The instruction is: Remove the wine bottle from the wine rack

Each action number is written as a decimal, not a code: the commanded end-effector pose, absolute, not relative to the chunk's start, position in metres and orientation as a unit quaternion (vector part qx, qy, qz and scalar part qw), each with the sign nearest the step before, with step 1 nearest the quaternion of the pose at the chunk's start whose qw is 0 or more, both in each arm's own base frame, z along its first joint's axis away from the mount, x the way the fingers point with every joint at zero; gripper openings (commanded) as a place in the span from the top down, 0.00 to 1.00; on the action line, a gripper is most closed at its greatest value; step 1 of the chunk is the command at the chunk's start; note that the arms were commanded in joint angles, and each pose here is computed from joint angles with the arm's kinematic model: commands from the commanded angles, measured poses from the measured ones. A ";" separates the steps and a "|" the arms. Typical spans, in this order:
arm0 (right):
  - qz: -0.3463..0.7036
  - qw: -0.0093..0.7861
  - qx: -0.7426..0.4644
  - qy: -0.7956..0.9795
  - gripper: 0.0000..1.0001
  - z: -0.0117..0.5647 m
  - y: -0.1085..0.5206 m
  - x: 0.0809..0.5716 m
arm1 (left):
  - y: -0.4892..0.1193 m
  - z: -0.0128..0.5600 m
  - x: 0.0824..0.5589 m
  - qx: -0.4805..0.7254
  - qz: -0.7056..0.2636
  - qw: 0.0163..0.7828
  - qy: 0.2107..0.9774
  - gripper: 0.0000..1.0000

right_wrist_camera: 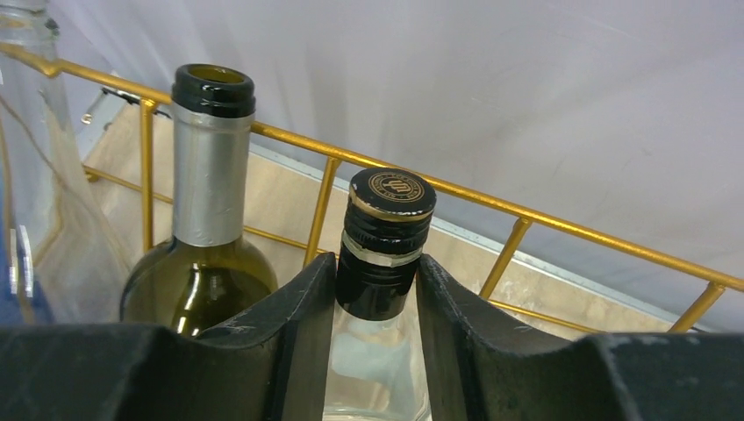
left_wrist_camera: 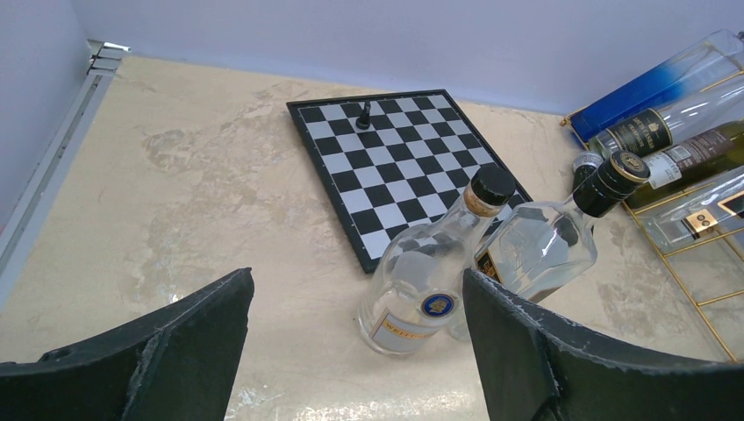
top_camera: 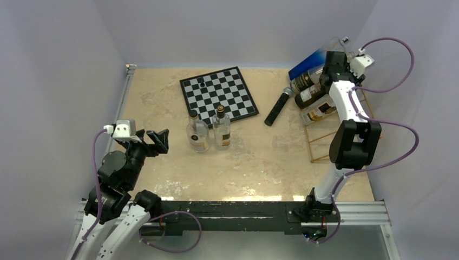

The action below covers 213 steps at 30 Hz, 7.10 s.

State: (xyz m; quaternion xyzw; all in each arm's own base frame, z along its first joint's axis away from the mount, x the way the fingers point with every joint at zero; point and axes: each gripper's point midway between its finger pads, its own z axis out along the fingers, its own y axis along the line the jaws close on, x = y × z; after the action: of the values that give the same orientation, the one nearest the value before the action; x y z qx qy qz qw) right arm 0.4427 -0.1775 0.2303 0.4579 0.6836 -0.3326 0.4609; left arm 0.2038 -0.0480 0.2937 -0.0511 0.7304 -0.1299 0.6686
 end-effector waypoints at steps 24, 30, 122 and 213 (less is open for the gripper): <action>-0.333 0.417 0.472 0.702 0.47 0.227 -0.198 0.439 | -0.049 0.297 0.208 -0.056 -0.130 0.674 0.726 0.08; -0.323 0.415 0.472 0.708 0.62 0.224 -0.200 0.440 | -0.048 0.298 0.208 -0.057 -0.129 0.674 0.725 0.08; 0.415 0.599 -0.348 0.590 1.00 0.454 0.535 0.235 | 0.022 0.392 0.087 -0.132 -0.185 0.765 0.602 0.07; -0.340 0.524 0.426 0.654 0.43 0.276 -0.146 0.525 | -0.057 0.307 0.142 0.006 -0.226 0.695 0.683 0.02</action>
State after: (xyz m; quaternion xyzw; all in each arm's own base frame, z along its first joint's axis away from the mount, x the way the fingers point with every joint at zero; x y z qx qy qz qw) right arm 0.5269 -0.1292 0.2568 0.3775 0.6942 -0.3444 0.5069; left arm 0.1412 -0.0610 0.3003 0.0190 0.6936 -0.2250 0.6840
